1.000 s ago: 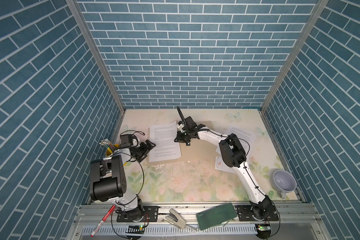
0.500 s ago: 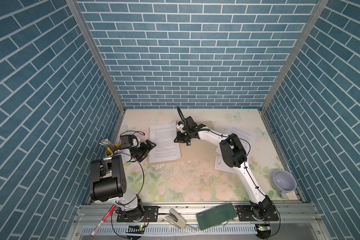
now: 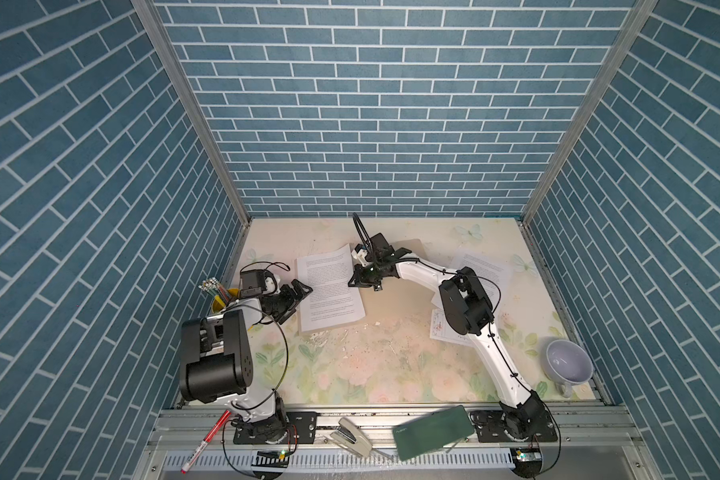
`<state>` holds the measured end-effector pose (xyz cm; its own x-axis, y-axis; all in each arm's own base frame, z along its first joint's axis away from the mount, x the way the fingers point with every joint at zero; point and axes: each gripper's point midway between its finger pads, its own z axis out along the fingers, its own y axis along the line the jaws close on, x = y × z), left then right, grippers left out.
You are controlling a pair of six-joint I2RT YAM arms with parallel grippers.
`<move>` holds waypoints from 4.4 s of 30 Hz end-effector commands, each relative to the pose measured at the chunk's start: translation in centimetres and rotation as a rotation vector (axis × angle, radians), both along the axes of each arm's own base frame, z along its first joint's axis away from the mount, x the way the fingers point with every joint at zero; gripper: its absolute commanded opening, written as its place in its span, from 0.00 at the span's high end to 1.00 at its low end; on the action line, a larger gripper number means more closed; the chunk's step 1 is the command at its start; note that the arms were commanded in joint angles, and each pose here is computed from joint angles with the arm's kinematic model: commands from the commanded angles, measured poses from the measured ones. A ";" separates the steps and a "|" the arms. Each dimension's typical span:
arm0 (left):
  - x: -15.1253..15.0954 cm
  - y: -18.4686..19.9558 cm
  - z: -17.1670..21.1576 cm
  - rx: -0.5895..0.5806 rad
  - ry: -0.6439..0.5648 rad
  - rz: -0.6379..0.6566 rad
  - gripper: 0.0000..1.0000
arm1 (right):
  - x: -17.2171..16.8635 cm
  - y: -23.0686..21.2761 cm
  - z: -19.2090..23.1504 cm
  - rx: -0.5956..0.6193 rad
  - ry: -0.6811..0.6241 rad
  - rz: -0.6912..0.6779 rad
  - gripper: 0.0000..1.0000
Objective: Put the files into the folder
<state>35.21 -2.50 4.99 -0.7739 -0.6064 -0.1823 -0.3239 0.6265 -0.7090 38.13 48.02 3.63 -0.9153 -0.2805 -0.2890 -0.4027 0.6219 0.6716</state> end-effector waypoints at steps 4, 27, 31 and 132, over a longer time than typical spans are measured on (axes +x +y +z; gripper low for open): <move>-2.0 -0.2 -2.7 -0.025 0.115 0.021 0.00 | -0.7 0.6 1.2 0.031 -0.023 0.050 1.00; -1.6 0.0 -3.1 -0.019 0.120 0.033 0.00 | -1.4 0.3 0.4 -0.022 -0.027 0.061 0.97; -1.7 0.3 -2.7 -0.001 0.117 0.040 0.00 | -0.6 -0.4 0.5 -0.062 -0.049 0.018 0.87; 12.8 -22.1 -3.0 0.031 0.044 -0.204 0.88 | -1.8 -13.1 0.7 -0.035 0.241 -0.290 0.76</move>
